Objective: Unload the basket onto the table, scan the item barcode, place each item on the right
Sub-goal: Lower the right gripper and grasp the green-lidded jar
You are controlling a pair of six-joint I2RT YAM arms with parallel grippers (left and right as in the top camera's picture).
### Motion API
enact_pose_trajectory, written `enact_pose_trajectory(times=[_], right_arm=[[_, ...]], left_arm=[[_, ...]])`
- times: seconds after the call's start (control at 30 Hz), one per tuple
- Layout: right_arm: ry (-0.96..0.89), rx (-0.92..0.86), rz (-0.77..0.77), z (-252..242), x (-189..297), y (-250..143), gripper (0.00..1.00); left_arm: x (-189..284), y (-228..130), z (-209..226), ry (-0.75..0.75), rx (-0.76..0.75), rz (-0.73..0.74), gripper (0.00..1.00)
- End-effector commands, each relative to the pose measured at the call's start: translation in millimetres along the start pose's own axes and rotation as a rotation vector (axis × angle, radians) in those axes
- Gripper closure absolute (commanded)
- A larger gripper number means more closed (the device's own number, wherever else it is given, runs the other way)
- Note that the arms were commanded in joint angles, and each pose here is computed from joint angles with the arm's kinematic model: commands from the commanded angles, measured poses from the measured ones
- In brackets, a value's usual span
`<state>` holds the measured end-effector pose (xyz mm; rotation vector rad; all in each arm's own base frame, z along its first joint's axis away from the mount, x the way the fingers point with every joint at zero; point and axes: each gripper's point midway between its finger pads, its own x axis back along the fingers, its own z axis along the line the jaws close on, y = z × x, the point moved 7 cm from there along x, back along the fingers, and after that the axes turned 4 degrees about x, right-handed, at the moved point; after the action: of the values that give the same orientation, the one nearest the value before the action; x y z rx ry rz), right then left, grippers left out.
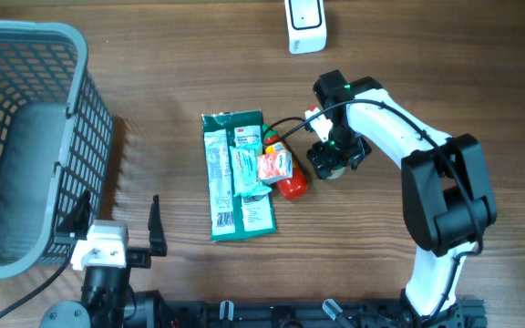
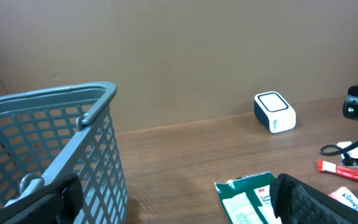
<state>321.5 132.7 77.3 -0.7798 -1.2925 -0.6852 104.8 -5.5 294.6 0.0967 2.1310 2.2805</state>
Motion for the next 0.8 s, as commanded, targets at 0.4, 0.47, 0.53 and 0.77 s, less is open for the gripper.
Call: enact_pose_trajectory(times=[0.4,0.47,0.53,0.77], right_arm=[[0.125,-0.646,0.052,11.6,-17.2,3.9,0.35],[0.123,-0.643,0.012,9.4,-17.6,10.5,0.39],[0.125,-0.639,-0.014,8.3,-17.5,14.8,0.21],[0.009,-0.641,-0.066,-5.0,-18.0,19.1,0.01]], left_arm=[[1.4,0.4,-2.2,-0.02,-0.02,-0.005,0.0],[1.4,0.4,-2.2,-0.02,-0.02,-0.005,0.0],[1.4,0.4,-2.2,-0.02,-0.02,-0.005,0.0],[1.4,0.4,-2.2,-0.02,-0.02,-0.005,0.0]])
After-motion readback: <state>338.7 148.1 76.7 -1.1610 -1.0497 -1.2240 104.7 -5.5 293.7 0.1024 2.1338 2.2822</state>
